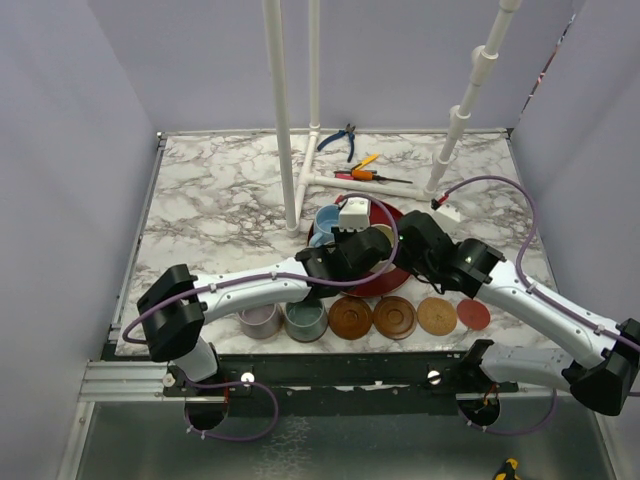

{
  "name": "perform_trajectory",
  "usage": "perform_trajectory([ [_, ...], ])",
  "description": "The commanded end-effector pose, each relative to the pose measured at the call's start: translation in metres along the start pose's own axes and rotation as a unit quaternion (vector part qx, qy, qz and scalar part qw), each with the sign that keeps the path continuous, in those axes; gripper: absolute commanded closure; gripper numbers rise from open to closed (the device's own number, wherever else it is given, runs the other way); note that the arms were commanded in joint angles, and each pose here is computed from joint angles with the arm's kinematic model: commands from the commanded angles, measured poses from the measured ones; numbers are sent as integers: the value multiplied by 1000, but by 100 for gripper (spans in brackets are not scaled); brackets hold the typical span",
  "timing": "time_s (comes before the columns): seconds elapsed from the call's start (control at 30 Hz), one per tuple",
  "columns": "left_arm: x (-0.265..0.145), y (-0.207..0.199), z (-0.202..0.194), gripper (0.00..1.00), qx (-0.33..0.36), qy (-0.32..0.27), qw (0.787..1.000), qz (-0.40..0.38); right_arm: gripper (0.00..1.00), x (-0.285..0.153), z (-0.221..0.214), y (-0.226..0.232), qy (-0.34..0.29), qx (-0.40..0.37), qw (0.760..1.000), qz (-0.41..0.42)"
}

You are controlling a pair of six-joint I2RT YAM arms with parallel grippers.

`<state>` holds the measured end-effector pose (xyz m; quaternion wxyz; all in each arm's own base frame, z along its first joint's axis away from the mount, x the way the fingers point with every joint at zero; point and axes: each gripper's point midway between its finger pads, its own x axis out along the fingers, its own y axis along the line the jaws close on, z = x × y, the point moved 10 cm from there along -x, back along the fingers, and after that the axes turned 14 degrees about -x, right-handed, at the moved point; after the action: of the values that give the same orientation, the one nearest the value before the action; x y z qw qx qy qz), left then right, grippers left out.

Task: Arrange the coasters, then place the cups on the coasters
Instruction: Place the cup on the coaster.

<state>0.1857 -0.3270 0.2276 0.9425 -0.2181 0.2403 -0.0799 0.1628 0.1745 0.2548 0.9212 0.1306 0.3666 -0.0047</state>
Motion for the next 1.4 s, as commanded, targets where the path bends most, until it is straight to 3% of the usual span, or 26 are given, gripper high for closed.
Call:
perform_trajectory([
  [0.0, 7, -26, 25, 100, -70, -27, 997, -33, 71, -4, -5, 2, 17, 10, 999, 27],
  [0.3, 22, -33, 28, 100, -91, -29, 995, -31, 60, -9, -10, -10, 20, 11, 1000, 11],
  [0.57, 21, -24, 30, 100, -86, -11, 995, -47, 32, -28, 14, -25, -41, -1, 999, -19],
  [0.87, -7, -15, 44, 100, -48, 9, 994, -102, 29, -17, 57, -34, -44, -25, 998, 21],
  [1.03, -24, -12, 51, 100, -1, 29, 988, -154, 29, -29, 85, -25, -86, -57, 993, 62],
  [1.23, -42, 1, 53, 100, 55, 48, 977, -199, 28, -36, 102, -25, -124, -88, 987, 54],
  [1.37, -55, 6, 50, 100, 88, 82, 962, -245, 21, -38, 111, -29, -150, -104, 982, 41],
])
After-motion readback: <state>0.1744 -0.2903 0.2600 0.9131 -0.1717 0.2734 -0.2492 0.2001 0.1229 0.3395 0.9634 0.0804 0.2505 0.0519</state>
